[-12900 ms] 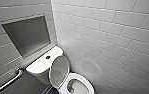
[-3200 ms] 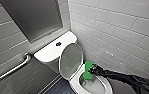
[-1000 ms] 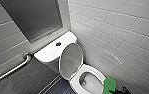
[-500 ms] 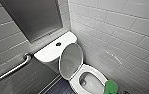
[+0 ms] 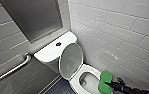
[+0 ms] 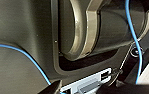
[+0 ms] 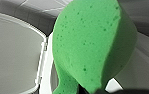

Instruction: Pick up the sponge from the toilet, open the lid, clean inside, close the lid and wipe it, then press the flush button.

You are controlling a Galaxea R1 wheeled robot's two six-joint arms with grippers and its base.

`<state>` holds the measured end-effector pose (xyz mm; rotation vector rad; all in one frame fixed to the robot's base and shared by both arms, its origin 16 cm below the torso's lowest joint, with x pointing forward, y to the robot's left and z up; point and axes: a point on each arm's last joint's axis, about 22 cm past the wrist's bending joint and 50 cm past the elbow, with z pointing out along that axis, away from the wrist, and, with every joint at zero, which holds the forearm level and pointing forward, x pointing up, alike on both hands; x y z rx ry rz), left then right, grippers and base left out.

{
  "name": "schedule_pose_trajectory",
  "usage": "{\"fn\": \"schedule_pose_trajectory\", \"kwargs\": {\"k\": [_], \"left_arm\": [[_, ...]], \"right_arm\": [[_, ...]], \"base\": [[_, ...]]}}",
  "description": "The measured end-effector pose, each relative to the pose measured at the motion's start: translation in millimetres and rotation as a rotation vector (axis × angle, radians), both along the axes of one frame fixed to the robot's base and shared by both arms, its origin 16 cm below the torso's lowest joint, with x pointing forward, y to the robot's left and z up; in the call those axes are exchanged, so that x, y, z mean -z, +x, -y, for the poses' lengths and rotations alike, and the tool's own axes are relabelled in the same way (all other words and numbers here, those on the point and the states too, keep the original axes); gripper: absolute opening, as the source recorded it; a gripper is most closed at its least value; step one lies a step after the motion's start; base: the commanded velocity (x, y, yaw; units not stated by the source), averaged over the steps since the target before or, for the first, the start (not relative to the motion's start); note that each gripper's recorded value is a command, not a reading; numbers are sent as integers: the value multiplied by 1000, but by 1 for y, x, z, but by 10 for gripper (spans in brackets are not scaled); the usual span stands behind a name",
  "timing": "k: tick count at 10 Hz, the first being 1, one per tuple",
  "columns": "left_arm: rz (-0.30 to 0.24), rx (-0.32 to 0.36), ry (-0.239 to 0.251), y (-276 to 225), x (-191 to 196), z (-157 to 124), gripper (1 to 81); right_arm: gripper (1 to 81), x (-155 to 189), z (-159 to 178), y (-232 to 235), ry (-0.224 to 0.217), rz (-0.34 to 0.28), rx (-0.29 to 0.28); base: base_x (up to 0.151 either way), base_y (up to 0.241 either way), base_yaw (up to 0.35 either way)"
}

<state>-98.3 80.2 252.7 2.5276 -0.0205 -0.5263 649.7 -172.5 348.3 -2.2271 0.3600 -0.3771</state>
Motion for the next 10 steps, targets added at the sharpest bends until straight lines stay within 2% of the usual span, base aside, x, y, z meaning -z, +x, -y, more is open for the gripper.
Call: {"fn": "schedule_pose_trajectory", "kwargs": {"k": [1, 3, 7, 8, 10], "left_arm": [[0, 0, 0, 0, 0, 0, 811], [2, 1, -2, 1, 0, 2, 811], [2, 1, -3, 1, 0, 2, 811], [3, 1, -1, 1, 1, 1, 811], [9, 2, -2, 6, 3, 1, 811]], "right_arm": [[10, -4, -11, 10, -7, -6, -39], [10, 13, -41, 11, -34, -48, -105], [10, 25, -132, 25, -42, -68, -217], [10, 20, -145, 37, -54, -58, -243], [10, -1, -163, 84, -92, 2, -268]], "base": [[0, 0, 0], [0, 0, 0], [0, 0, 0], [0, 0, 0], [0, 0, 0]]}}
